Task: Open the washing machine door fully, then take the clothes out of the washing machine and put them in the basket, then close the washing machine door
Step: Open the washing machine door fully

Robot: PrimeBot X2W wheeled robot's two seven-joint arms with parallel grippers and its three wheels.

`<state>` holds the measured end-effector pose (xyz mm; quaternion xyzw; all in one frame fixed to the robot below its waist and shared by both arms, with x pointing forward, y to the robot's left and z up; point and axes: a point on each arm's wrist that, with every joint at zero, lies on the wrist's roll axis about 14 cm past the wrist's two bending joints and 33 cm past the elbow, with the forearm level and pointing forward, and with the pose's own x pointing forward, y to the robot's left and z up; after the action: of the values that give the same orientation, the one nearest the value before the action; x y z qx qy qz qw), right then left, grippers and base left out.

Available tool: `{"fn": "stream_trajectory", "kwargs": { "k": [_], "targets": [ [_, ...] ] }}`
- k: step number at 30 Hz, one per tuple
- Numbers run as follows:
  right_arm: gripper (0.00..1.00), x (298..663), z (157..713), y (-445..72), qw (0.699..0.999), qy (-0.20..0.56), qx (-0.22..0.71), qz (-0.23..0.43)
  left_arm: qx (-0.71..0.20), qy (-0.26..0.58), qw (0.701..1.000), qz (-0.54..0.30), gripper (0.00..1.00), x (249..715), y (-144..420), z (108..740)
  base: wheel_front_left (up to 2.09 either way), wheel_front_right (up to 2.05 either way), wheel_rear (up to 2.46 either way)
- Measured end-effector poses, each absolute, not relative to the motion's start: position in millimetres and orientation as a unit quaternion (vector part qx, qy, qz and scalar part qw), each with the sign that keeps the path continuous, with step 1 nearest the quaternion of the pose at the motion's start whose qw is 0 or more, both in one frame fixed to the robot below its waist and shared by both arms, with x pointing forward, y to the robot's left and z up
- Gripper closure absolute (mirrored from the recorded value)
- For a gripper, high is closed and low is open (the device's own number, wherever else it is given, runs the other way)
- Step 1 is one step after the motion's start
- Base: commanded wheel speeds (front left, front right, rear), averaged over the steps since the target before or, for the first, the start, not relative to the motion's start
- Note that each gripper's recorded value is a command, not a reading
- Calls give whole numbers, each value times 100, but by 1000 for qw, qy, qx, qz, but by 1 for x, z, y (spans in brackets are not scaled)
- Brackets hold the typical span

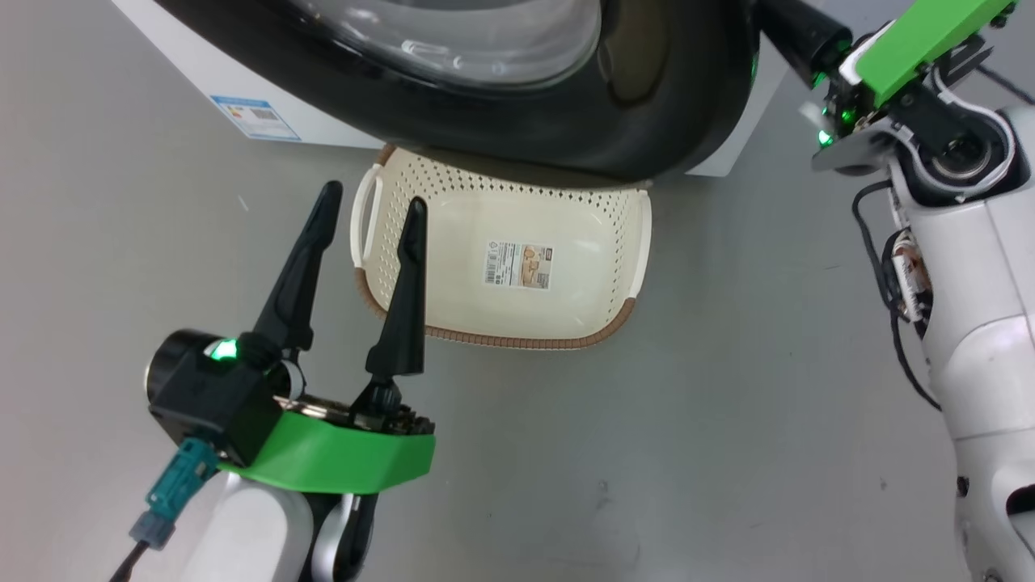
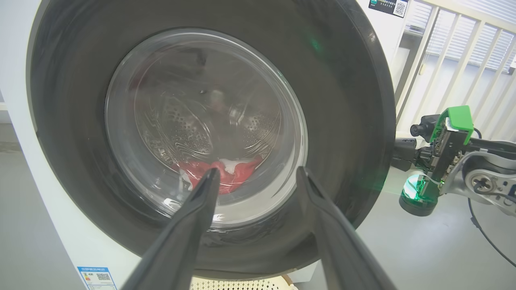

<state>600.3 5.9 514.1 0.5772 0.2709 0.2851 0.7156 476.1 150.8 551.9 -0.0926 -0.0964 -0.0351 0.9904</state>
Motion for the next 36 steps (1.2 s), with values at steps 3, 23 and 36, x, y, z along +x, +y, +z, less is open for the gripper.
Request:
{"fn": "stream_trajectory", "kwargs": {
  "k": [3, 23, 36],
  "targets": [
    [100, 590, 517, 11, 711, 275, 578, 291, -92, -91, 991, -31, 0, 471, 154, 552, 0, 0, 0],
    [100, 527, 530, 44, 688, 305, 564, 339, -91, -88, 992, 18, 0, 426, 181, 566, 0, 0, 0],
    [100, 487, 527, 67, 666, 328, 555, 375, -87, -101, 989, 69, 0, 391, 212, 579, 0, 0, 0]
  ]
}}
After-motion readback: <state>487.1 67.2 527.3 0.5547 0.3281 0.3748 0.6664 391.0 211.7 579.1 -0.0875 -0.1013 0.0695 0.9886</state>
